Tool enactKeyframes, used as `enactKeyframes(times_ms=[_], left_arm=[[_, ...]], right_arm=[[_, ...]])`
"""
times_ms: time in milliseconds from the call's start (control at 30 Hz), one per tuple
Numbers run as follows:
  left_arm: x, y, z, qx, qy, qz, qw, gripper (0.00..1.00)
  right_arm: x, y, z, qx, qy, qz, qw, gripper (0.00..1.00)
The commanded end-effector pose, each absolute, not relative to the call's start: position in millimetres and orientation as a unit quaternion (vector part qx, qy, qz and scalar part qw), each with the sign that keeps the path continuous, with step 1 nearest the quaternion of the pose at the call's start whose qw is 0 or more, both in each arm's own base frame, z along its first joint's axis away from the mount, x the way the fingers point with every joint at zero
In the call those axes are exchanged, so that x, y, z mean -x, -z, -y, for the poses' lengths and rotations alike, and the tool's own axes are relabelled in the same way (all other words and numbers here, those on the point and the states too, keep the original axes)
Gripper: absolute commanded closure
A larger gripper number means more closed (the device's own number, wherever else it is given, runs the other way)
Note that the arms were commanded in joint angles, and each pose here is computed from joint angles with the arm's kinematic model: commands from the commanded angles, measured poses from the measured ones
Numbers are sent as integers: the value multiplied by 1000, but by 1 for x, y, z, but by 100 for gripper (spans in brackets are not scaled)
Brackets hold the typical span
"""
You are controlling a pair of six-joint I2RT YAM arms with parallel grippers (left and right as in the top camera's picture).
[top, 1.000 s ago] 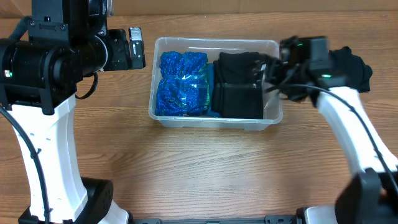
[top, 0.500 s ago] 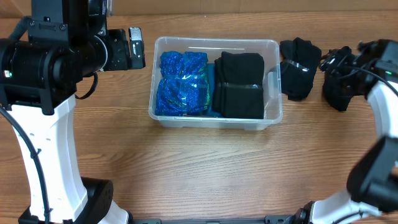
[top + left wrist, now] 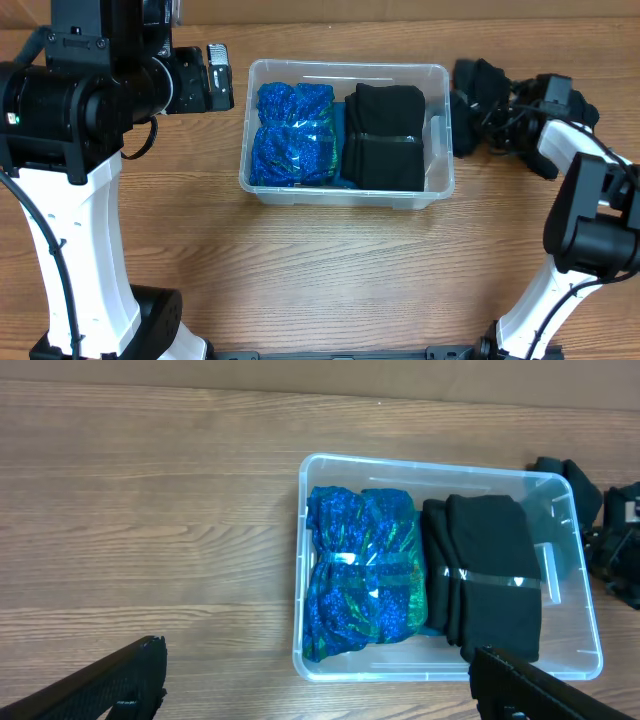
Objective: Pack container
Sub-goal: 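Grasp another black bundle at the right with the right gripper, then lower the second black bundle into the bin and release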
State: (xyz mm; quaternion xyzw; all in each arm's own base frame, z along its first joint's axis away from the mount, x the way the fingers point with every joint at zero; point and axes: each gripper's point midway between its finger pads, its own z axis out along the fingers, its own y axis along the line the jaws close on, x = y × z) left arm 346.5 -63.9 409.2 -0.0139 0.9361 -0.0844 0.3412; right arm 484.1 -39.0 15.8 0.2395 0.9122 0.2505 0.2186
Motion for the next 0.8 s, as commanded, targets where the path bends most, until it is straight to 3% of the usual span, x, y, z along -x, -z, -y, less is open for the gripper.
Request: enactKeyframes(times_ms=[0,167,333,400,600,767], left_arm=[[-346,-410,61,13,78,-936,343,0],[-346,-410,61,13,78,-936,343,0],[-346,-410,61,13,78,-936,343,0],[-346,-410,61,13,78,-936,343,0],[-346,-410,61,13,78,-936,343,0],[-346,-410,61,13,78,-936,343,0]], right_arm=[[-476,-43,41,-256,-258,-906,215,96],[-447,-168,26,-204,-270,-895,290,96],[-384,-312,-29,-97,-279,-857,422,96],[-369,-334,-53,-61,-291,-847,441,96],[-365,-326,-151,54,-345,-845,406,96],[-389,-245,-200,116,-322,-880,330,96]])
